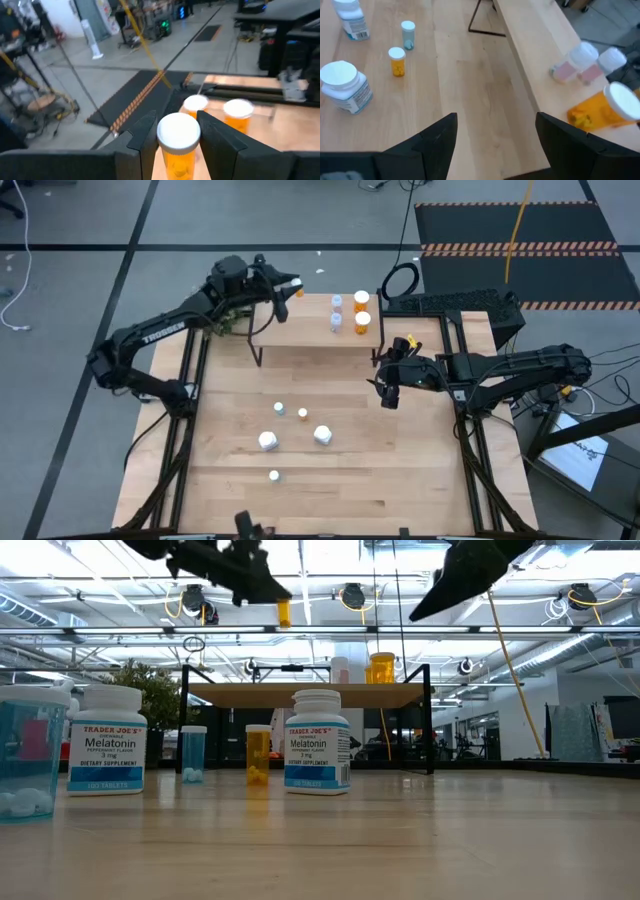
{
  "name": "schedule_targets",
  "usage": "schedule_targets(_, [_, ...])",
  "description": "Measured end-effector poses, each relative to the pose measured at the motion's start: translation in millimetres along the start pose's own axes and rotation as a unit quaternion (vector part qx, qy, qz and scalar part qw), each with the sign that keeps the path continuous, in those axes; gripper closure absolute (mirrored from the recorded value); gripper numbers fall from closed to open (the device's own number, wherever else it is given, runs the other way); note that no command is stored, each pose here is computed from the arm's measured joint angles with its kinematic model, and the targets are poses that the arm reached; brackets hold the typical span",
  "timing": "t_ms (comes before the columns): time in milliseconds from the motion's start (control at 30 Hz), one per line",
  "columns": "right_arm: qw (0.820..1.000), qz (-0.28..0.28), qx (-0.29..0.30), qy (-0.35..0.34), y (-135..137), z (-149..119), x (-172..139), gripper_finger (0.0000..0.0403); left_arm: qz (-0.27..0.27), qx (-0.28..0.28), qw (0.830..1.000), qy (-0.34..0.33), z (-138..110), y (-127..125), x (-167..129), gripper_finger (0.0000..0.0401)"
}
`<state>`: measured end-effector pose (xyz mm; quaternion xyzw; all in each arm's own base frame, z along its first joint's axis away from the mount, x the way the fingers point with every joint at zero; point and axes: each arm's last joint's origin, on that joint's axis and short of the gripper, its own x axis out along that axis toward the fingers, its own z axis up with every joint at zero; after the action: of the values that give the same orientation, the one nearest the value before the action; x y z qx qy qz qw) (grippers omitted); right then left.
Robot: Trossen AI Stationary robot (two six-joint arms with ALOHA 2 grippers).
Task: Pick and place medicine bottles onto shelf by color
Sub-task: Put the bottom small orange pill bottle on the shelf
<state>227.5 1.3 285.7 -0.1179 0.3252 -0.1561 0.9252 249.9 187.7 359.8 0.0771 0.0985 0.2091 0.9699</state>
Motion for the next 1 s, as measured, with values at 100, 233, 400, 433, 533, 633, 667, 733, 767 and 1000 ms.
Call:
schedule_targets(100, [1.000, 0.000, -0.005, -0.005, 0, 1, 0, 0.0138, 0.009, -0.014, 1.000, 0.019, -9, 9, 13, 0.0267])
schedule_targets(233, [1.000, 0.000, -0.014, -0.005, 0, 1, 0, 0.0138, 0.015, -0.034, 0.999, 0.030, -16, 18, 28, 0.0267])
schedule_targets(400, [1.000, 0.000, -0.018, -0.005, 0, 1, 0, 0.0138, 0.013, -0.040, 0.998, 0.050, -33, 20, 45, 0.0267])
schedule_targets(433, [1.000, 0.000, -0.018, -0.005, 0, 1, 0, 0.0138, 0.012, -0.041, 0.998, 0.051, -35, 19, 48, 0.0267])
schedule_targets(533, [1.000, 0.000, -0.019, -0.005, 0, 1, 0, 0.0138, 0.005, -0.047, 0.997, 0.063, -45, 16, 60, 0.0267])
schedule_targets(633, [1.000, 0.000, -0.019, -0.005, 0, 1, 0, 0.0138, 0.001, -0.055, 0.996, 0.075, -56, 15, 69, 0.0267])
schedule_targets(667, [1.000, 0.000, -0.018, -0.005, 0, 1, 0, 0.0138, 0.000, -0.058, 0.995, 0.077, -58, 14, 72, 0.0267])
schedule_targets(733, [1.000, 0.000, -0.018, -0.005, 0, 1, 0, 0.0138, 0.000, -0.068, 0.994, 0.084, -63, 14, 75, 0.0267])
schedule_targets(767, [1.000, 0.000, -0.018, -0.005, 0, 1, 0, 0.0138, 0.003, -0.073, 0.993, 0.088, -66, 15, 77, 0.0267])
schedule_targets(1000, [1.000, 0.000, -0.017, -0.005, 0, 1, 0, 0.0138, 0.003, -0.102, 0.989, 0.108, -73, 13, 80, 0.0267])
